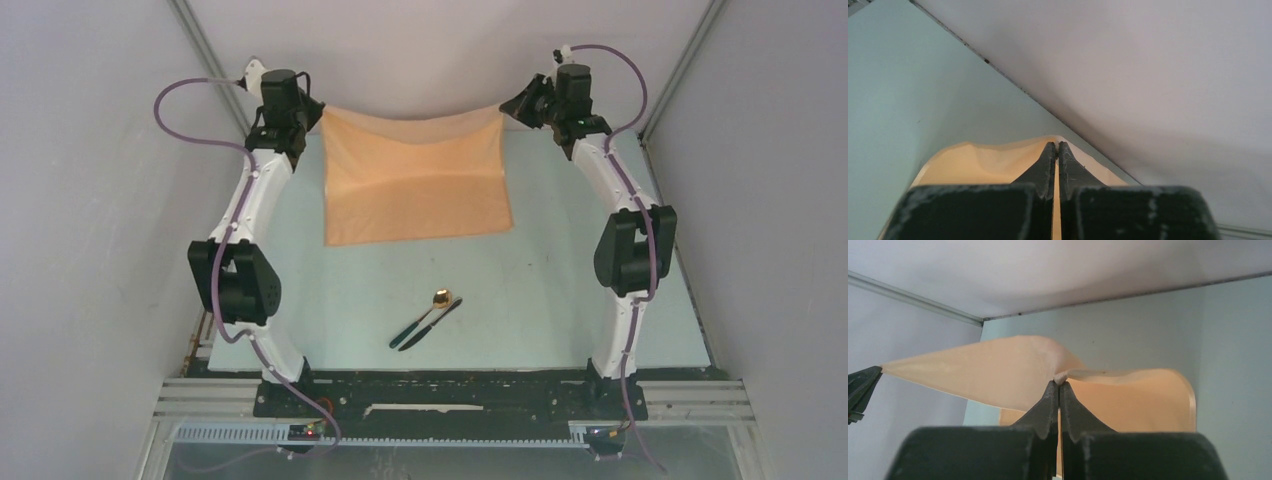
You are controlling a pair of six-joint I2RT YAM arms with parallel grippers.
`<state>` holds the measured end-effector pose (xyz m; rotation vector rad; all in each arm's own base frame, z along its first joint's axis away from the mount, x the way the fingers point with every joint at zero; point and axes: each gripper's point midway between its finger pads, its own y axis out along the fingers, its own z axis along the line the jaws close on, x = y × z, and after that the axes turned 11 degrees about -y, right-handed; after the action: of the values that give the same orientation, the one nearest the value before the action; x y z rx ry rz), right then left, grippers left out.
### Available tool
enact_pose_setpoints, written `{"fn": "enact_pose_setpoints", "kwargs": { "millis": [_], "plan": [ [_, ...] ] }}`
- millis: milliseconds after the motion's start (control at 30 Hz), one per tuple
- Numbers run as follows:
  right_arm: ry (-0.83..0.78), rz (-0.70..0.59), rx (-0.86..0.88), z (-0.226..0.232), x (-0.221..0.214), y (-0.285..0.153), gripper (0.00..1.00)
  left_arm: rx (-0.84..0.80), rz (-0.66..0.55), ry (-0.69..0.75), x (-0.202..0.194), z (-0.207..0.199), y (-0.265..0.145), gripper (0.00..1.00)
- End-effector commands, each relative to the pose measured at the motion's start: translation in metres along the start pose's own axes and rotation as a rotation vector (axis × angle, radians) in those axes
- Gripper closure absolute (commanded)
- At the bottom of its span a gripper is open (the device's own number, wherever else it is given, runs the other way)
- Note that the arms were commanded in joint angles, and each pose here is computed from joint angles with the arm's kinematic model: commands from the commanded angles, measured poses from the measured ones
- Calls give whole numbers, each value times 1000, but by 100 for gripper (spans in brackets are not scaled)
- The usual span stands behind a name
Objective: Fold the napkin into a case and place the utensils inside
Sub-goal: Flatten the napkin at the center of the board.
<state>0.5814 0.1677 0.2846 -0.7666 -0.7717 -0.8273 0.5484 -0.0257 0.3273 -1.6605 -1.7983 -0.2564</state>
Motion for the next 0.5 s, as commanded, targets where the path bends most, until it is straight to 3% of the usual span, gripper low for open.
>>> {"fn": "enact_pose_setpoints", "kwargs": {
  "millis": [0, 467],
  "plan": [
    [-21, -50, 44, 9, 25, 6, 100, -84, -23, -14, 16, -20, 12, 100],
    [73, 128, 16, -17, -23, 12, 100, 51, 86, 0, -19, 51, 29, 100]
  ]
}}
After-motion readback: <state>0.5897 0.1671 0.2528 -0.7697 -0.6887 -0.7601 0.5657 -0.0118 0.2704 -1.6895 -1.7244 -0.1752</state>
